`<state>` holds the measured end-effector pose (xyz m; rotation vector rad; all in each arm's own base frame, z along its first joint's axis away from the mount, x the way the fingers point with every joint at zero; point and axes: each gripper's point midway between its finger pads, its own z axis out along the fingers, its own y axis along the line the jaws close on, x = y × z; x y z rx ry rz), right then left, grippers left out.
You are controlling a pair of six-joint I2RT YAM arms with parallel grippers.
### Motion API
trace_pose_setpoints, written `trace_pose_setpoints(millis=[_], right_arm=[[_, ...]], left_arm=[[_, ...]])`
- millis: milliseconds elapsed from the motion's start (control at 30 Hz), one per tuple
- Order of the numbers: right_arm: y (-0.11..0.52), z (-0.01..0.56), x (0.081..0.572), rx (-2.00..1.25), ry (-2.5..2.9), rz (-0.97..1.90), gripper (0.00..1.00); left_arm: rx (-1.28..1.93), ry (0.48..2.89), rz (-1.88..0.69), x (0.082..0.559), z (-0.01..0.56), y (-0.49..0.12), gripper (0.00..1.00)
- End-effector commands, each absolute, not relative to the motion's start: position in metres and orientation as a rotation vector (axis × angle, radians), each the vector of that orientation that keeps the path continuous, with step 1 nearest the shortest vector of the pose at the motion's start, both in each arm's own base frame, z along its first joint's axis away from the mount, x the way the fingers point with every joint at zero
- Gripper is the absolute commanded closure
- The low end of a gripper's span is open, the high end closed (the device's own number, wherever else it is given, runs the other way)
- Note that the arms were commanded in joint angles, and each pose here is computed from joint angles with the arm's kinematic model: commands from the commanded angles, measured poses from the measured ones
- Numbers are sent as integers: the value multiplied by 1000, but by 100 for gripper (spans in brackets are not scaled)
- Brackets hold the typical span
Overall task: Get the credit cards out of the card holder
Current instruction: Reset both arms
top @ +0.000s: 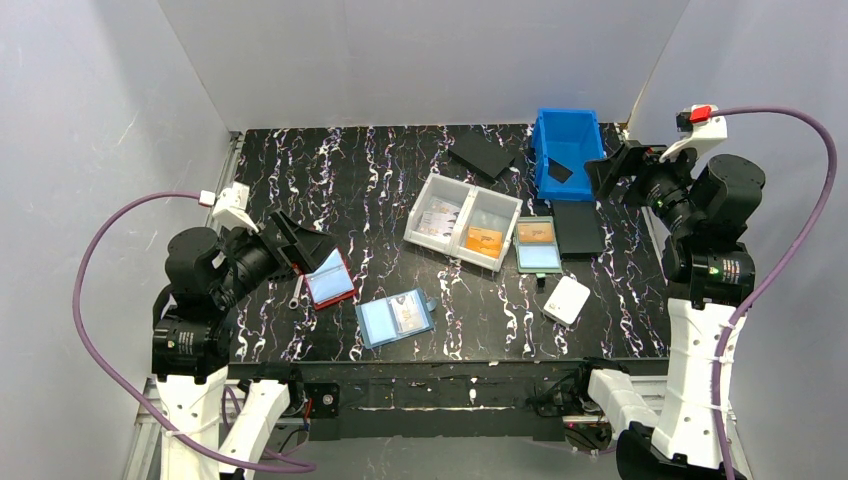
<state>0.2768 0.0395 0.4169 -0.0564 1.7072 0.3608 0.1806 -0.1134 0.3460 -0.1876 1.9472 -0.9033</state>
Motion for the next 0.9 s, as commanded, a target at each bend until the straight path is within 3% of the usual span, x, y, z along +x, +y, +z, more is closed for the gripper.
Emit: trace_pose_setpoints(millis=[0,867], right_arm=[[32,434,274,-54,1642,305,2],[32,431,276,-73,1641,312,2]], left_arm=[[-171,1958,-885,179,342,-112,2],[-156,1978,-842,178,335,-108,2]])
